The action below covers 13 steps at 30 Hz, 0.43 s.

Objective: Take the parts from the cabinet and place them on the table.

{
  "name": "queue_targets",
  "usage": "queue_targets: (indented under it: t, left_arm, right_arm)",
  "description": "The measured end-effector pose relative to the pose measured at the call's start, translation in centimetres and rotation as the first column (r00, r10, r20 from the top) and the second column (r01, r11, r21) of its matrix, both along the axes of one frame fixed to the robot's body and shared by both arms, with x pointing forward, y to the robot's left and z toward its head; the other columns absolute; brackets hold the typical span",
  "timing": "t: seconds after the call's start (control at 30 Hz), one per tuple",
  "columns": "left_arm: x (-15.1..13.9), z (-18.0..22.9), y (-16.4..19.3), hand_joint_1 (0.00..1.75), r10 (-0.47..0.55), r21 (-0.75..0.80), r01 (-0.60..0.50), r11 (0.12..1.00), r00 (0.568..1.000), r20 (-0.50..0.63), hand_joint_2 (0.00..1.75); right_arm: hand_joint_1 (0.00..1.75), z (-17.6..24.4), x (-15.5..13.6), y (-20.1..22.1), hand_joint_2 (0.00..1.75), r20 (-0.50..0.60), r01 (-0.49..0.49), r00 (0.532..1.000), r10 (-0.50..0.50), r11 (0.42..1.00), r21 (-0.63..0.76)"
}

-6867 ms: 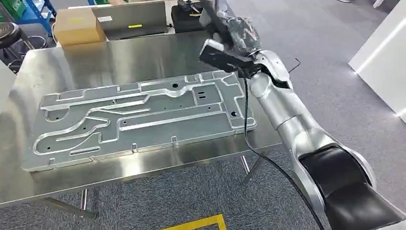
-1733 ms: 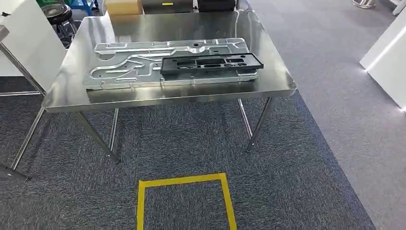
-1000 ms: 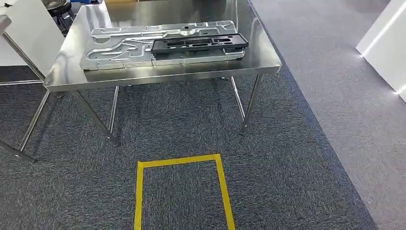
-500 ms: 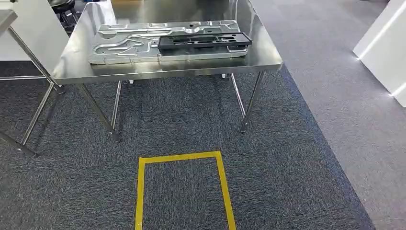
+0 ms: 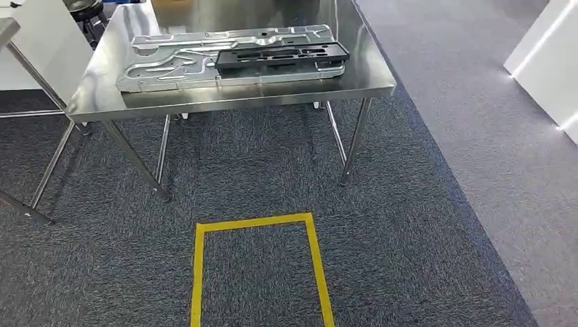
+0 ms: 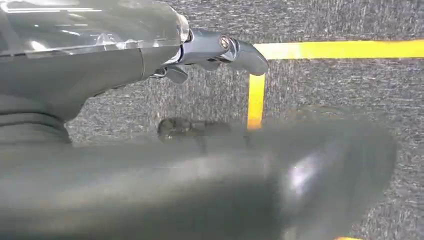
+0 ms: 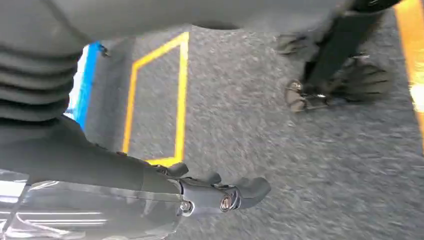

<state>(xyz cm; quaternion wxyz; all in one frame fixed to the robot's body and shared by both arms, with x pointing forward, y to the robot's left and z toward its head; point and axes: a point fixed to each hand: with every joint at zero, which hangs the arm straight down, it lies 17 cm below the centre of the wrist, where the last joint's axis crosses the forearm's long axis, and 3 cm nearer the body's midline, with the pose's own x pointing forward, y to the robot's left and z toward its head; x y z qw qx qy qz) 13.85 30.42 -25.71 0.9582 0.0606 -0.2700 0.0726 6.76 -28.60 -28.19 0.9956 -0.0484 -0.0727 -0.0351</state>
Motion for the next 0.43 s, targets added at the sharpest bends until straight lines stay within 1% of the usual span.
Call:
queue_targets:
  t: [0.03, 0.07, 0.17, 0.43]
  left_arm:
    - [0.1, 0.0, -1.0, 0.00, 0.001, -0.017, -0.001, 1.000, 1.000, 0.000, 1.75]
    - [0.1, 0.0, -0.6, 0.00, 0.007, -0.012, -0.007, 1.000, 1.000, 0.002, 1.75]
    - [0.0, 0.0, -0.5, 0.00, 0.017, -0.015, -0.017, 1.000, 1.000, -0.001, 1.75]
    - [-1.0, -0.4, -0.1, 0.00, 0.027, -0.018, -0.028, 0.999, 0.999, -0.041, 1.75]
  right_arm:
    - [0.00, 0.0, 0.0, -0.9, 0.00, -0.001, 0.005, 1.000, -0.005, 1.000, -0.015]
    - [0.00, 0.0, 0.1, -0.6, 1.75, 0.004, 0.013, 1.000, -0.013, 1.000, -0.009]
    - [0.00, 0.0, 0.3, -0.6, 1.75, 0.022, 0.028, 0.999, -0.027, 1.000, -0.005]
    - [0.00, 0.0, 0.0, -0.7, 1.75, 0.021, 0.034, 0.999, -0.034, 0.999, -0.012]
